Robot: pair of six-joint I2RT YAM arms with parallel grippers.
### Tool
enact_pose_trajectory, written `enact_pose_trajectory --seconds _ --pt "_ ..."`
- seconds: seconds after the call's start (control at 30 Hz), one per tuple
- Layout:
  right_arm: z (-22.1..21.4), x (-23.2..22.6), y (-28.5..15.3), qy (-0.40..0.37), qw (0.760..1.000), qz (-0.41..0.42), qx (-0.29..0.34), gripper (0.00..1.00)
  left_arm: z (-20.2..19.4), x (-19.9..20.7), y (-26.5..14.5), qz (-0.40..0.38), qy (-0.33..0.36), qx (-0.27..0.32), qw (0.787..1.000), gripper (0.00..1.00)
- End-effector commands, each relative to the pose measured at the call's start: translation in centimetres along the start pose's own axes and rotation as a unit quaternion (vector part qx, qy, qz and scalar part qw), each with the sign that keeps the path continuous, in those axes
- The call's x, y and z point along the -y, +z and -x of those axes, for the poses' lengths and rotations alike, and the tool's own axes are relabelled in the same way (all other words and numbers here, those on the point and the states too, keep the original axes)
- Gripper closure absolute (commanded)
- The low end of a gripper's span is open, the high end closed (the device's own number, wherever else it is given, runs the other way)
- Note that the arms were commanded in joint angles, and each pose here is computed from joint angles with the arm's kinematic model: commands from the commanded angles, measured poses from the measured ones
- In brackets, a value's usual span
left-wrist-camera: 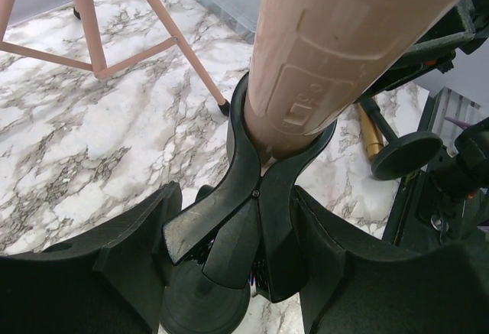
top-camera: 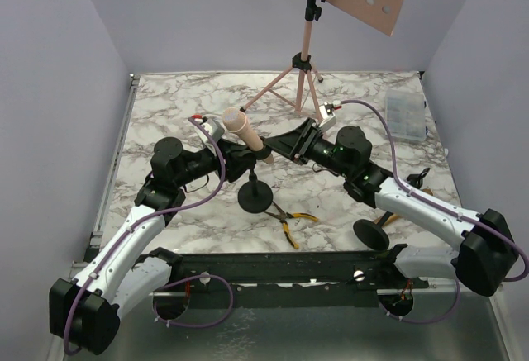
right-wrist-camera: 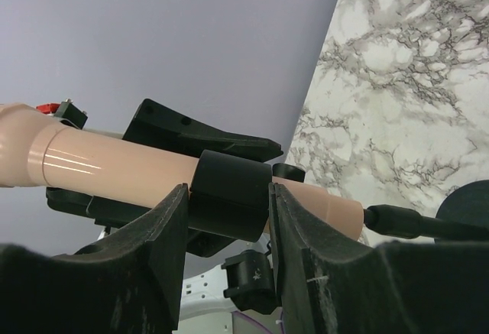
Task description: Set up the instrument practice props
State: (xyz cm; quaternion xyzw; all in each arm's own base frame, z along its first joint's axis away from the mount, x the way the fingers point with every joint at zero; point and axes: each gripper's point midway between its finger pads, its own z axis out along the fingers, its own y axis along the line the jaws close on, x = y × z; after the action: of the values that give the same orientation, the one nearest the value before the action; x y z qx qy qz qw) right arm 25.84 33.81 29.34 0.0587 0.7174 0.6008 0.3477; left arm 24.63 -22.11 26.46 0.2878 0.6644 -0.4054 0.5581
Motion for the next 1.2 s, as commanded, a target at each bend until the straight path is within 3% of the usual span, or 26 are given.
enact_pose_trajectory --seconds 0.0,0.27,0.7,0.77,0.83,0.97,1.17 --pt "-1.8 3.2 0.0 0.009 0.999 -0.045 -0.022 0.70 -0.1 2.0 0.0 -0.046 0.000 0.004 0.999 0.58" --pt "-2.4 4.5 -0.1 0.015 0.998 -0.062 -0.025 0.73 -1.1 2.7 0.1 -0.062 -0.004 -0.010 0.998 0.63" --pt "-2.4 4.9 0.0 0.012 0.998 -0.064 -0.023 0.75 -2.3 2.9 0.3 -0.063 0.001 -0.029 0.998 0.63" --pt "-2.3 4.6 0.0 0.012 0.998 -0.059 -0.022 0.76 -1.9 2.8 0.3 -0.057 0.003 -0.025 0.998 0.54" --pt "-2.1 4.2 0.2 0.012 0.998 -0.051 -0.019 0.79 -1.4 2.7 0.1 -0.048 0.005 -0.020 0.999 0.30" --pt "-1.3 2.5 0.9 0.018 0.999 -0.026 -0.011 0.87 0.7 2.7 -1.0 -0.022 0.029 0.006 0.999 0.01" --pt "0.2 -0.1 2.8 0.031 0.999 0.013 0.002 1.00 4.8 1.9 -4.3 0.060 0.084 0.108 0.989 0.01"
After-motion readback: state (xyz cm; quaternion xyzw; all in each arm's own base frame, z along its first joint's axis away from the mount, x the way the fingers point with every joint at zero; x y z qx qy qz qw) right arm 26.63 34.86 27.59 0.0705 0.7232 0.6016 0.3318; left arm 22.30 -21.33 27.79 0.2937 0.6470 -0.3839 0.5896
